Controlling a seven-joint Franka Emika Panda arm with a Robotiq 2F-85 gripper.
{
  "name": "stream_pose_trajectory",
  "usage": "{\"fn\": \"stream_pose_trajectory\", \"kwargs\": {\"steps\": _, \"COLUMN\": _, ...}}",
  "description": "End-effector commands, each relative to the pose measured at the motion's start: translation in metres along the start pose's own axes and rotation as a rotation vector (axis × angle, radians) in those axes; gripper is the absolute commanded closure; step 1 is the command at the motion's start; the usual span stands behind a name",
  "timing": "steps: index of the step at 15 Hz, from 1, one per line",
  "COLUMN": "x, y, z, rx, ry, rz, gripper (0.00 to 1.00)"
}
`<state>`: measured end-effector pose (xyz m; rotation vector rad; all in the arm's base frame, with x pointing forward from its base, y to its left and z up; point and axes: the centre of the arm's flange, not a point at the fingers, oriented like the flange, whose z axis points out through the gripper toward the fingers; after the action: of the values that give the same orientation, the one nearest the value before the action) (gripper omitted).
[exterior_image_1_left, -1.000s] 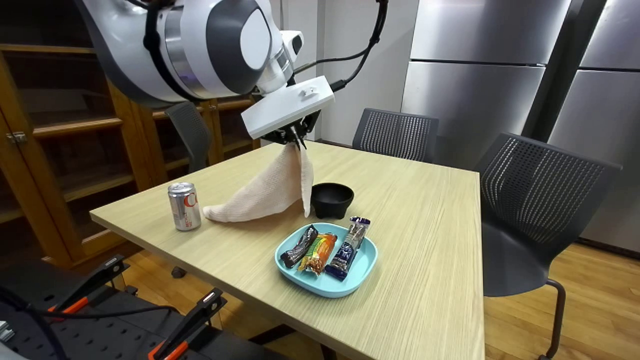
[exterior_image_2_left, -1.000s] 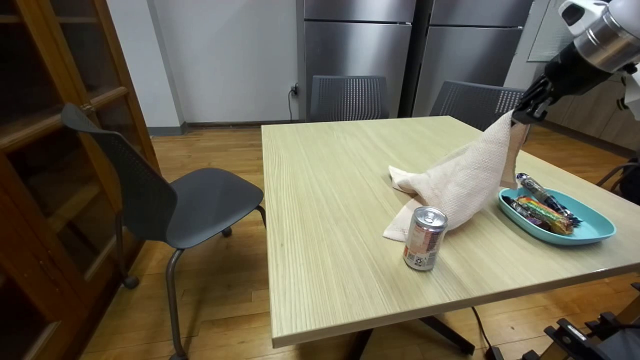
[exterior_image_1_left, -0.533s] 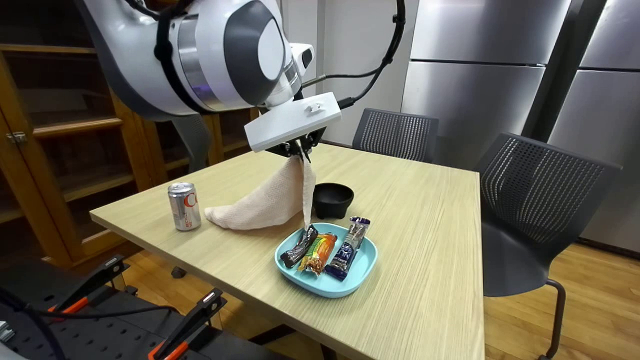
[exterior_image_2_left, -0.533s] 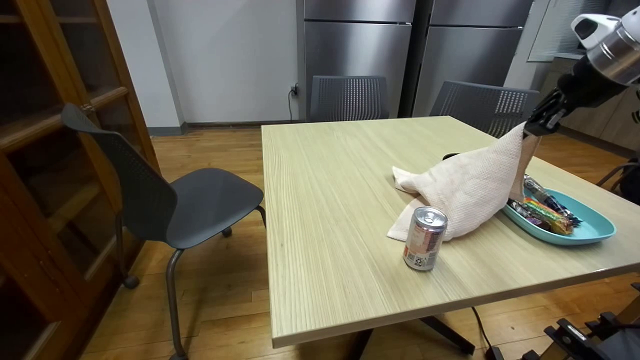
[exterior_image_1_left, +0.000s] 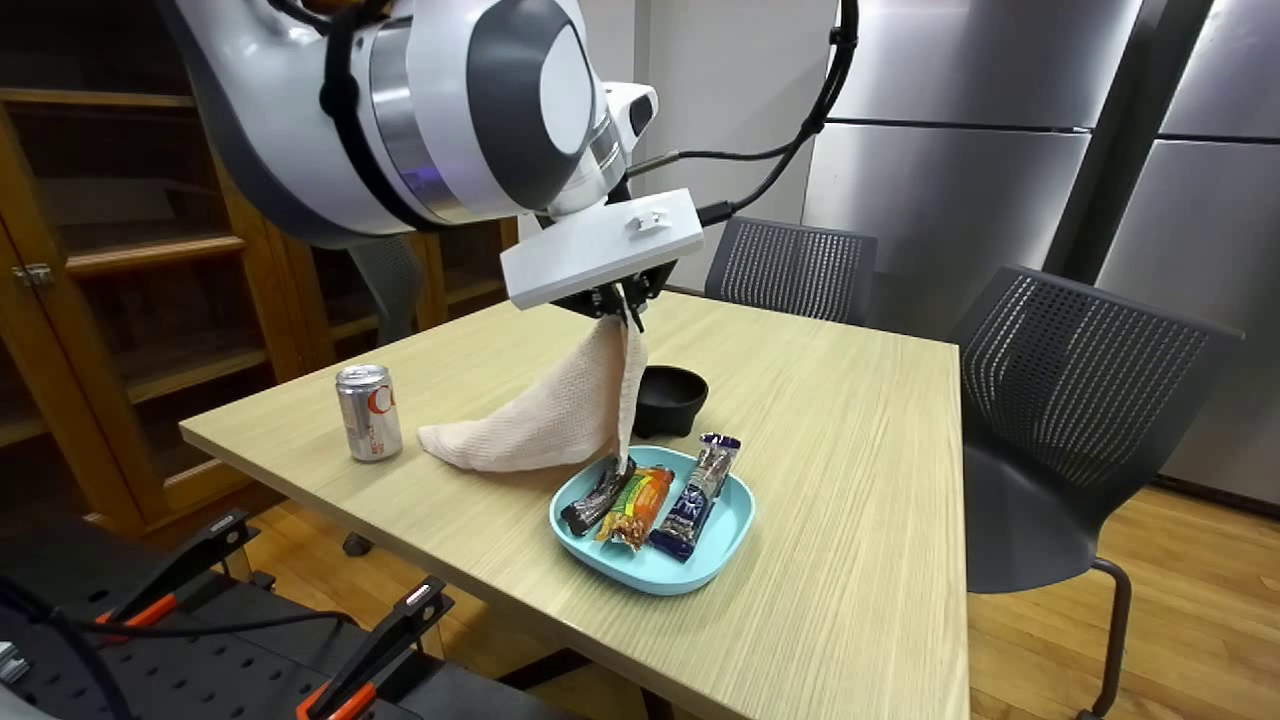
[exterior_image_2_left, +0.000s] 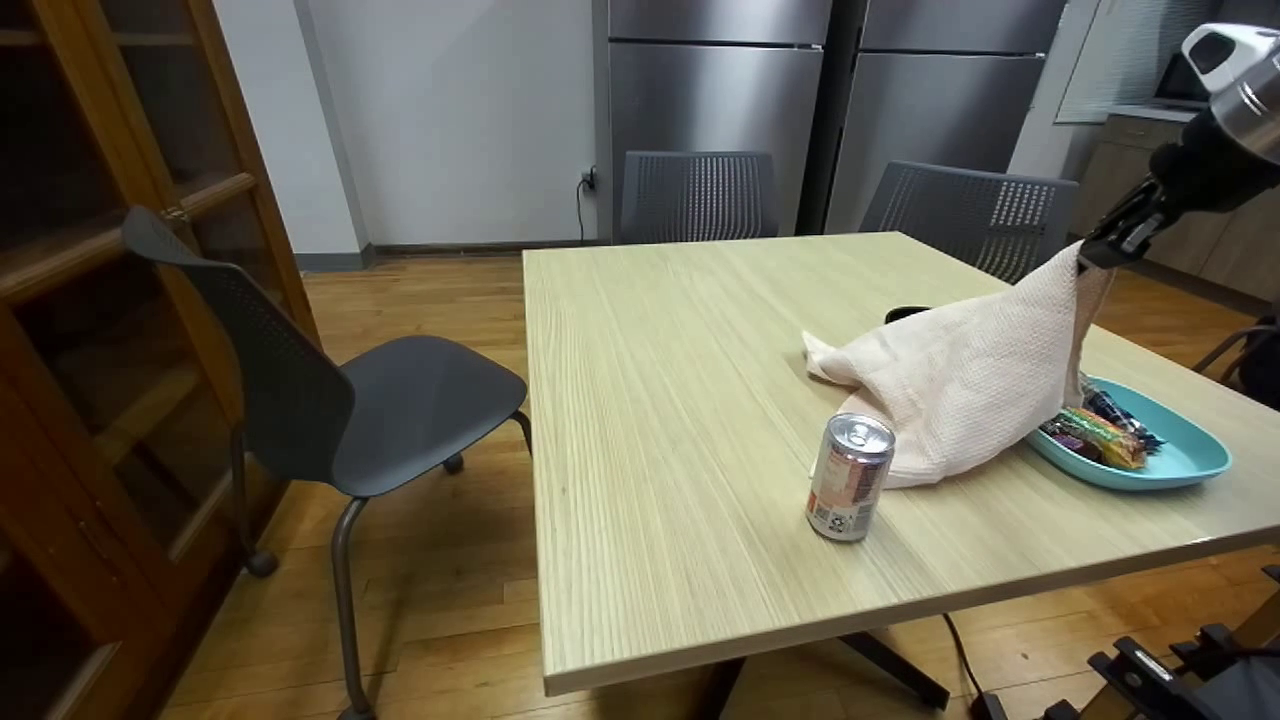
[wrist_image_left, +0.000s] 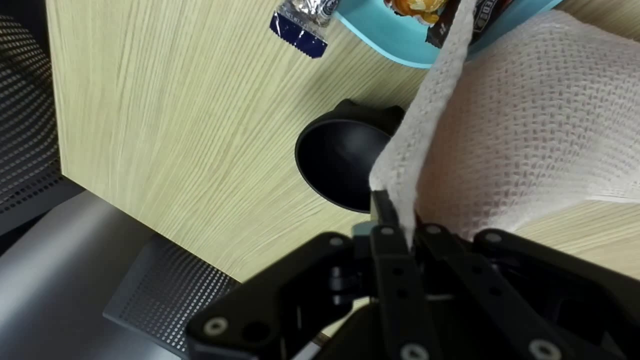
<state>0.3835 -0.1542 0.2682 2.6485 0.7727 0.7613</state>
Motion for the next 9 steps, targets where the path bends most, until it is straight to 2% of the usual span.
{"fn": "stream_pose_trajectory", "kwargs": {"steps": 1, "x": -0.009, "y": -0.002, "z": -0.029, "rx": -0.042, "ry": 0.004, "rz": 0.027, "gripper": 0.99}}
{"fn": "stream_pose_trajectory", "kwargs": {"steps": 9, "x": -0.015, "y": 0.015, "z": -0.043, "rx": -0.096, "ry": 0.007, "rz": 0.078, "gripper": 0.99}}
